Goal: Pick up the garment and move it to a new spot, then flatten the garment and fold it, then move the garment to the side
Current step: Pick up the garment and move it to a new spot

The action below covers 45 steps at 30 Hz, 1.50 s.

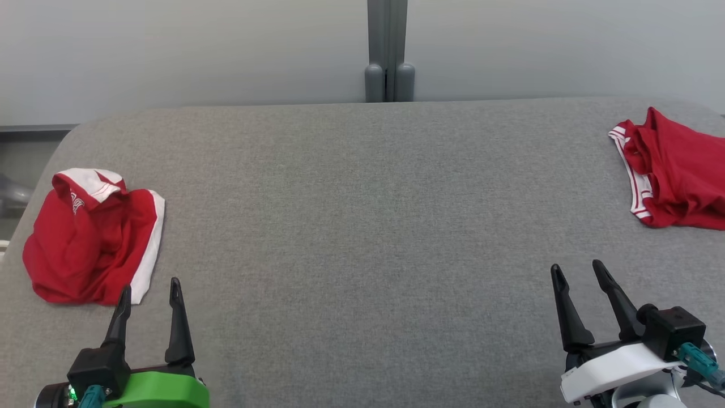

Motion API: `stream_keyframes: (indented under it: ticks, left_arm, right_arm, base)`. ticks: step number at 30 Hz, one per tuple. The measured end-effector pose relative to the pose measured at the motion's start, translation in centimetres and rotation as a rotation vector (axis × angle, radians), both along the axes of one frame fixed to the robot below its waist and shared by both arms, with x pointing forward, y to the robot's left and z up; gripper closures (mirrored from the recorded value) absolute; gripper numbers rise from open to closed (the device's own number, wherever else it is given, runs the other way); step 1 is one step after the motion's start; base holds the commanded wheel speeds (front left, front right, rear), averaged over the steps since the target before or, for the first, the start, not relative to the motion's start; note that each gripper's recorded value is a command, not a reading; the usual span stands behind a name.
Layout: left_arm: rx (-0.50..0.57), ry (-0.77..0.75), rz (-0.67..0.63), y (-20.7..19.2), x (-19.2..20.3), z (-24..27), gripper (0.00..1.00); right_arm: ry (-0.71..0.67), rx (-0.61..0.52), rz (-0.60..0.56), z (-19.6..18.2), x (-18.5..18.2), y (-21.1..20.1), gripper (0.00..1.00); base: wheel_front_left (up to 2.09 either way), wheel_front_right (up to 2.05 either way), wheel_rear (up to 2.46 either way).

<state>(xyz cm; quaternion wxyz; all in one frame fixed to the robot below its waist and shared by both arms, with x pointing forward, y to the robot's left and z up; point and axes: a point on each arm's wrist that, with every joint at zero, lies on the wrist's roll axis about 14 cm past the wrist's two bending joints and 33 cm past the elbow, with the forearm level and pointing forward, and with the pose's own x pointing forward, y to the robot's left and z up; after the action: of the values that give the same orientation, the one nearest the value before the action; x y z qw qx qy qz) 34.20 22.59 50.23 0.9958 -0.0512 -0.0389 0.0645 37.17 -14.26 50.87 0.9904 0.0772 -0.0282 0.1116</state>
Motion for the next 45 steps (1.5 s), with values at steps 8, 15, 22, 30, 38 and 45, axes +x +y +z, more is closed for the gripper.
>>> stream_keyframes:
  ticks: [8,15,22,30,38,45]
  left_arm:
    - [0.007,0.006,0.071,2.1,-1.3,-0.1,0.0]
    - [0.012,0.009,0.156,4.5,-3.3,-0.1,0.0]
    - [0.019,0.007,0.253,7.0,-5.8,0.1,0.0]
    - [0.018,0.011,0.356,9.3,-8.7,0.1,0.0]
    - [0.019,0.019,0.421,10.7,-10.9,0.0,0.0]
    - [0.02,0.017,0.433,11.0,-11.2,0.0,0.0]
  right_arm:
    - [0.015,0.001,0.071,-0.6,0.9,2.4,0.0]
    - [0.028,0.001,0.144,-1.0,1.8,4.9,0.0]
    - [0.035,-0.002,0.23,-1.4,2.4,8.0,0.0]
    - [0.045,-0.007,0.324,-1.7,2.8,11.2,0.0]
    - [0.053,-0.01,0.387,-2.0,2.8,13.3,0.0]
    - [0.056,-0.017,0.392,-2.0,2.7,13.3,0.0]
  base:
    - [0.0,0.0,0.0]
    - [0.0,0.0,0.0]
    - [0.0,0.0,0.0]
    - [0.0,0.0,0.0]
    - [0.0,0.0,0.0]
    - [0.0,0.0,0.0]
